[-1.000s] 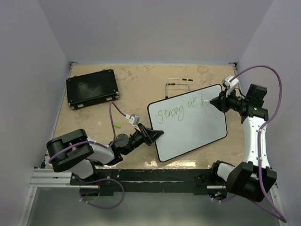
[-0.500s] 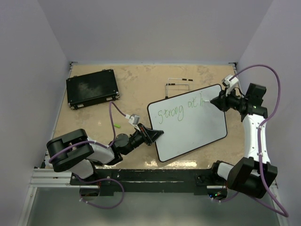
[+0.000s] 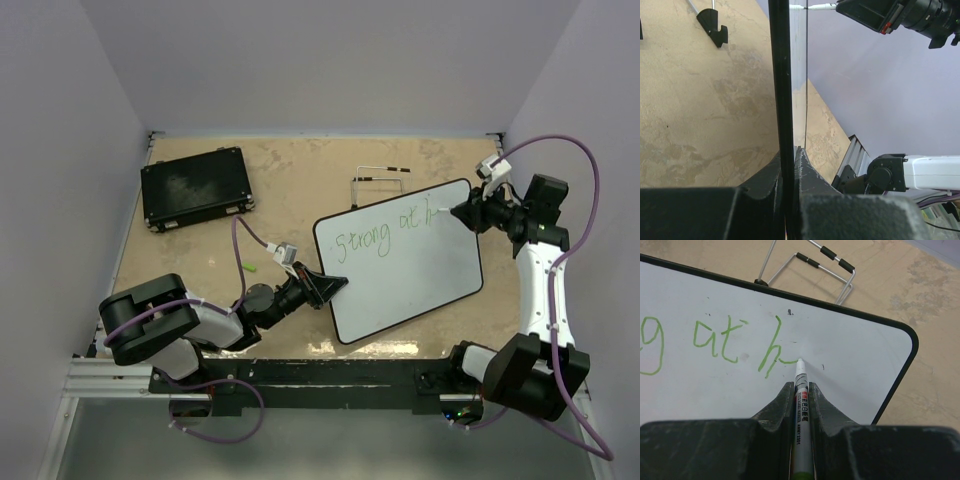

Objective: Write a sentence on the whiteboard

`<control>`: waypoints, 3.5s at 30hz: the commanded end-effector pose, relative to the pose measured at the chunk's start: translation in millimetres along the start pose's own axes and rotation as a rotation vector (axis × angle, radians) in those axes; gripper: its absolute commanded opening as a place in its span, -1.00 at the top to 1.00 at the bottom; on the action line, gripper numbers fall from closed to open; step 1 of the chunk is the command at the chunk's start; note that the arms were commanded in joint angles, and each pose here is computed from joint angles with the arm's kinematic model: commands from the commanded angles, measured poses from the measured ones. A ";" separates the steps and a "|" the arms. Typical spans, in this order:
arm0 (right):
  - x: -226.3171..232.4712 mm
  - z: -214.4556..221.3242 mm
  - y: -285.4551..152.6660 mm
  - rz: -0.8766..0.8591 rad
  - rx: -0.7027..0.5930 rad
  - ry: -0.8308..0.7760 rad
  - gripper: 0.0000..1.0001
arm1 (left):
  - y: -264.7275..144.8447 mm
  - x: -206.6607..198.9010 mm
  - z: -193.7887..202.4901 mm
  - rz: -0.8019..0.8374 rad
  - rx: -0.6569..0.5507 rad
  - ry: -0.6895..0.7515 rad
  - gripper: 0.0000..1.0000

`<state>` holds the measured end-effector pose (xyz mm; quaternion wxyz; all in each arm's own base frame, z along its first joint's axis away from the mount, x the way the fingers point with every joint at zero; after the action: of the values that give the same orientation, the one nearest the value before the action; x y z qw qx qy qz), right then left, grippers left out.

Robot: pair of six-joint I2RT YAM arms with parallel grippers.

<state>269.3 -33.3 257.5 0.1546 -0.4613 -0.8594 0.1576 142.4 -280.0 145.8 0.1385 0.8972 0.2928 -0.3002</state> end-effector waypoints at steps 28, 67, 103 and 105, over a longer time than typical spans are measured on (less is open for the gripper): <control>9.5 6.3 -6.6 -0.065 0.050 -0.052 1.00 | -5.1 3.8 0.5 0.029 -0.008 0.132 1.00; -10.0 -12.8 -3.5 0.067 -0.020 -0.052 1.00 | -5.8 4.9 2.4 0.033 0.000 0.131 1.00; -9.2 -1.1 -3.2 0.052 0.036 -0.058 1.00 | -3.9 3.1 2.7 0.043 0.005 0.132 1.00; -10.7 -5.8 -3.0 0.056 0.022 -0.058 1.00 | -3.7 3.4 2.6 0.043 0.003 0.132 1.00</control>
<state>267.3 -39.9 247.6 0.1564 -0.4585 -0.8531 0.1938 142.7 -279.0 143.9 0.1384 0.8932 0.2945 -0.3103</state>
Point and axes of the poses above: each gripper's point midway between its finger pads, its own y axis out along the fingers, its own x axis along the line the jaws close on, z = x × y, the point moved 8 cm from there along -y, back along the fingers, and after that the axes turned 7 degrees about y, right-handed, at the moved point
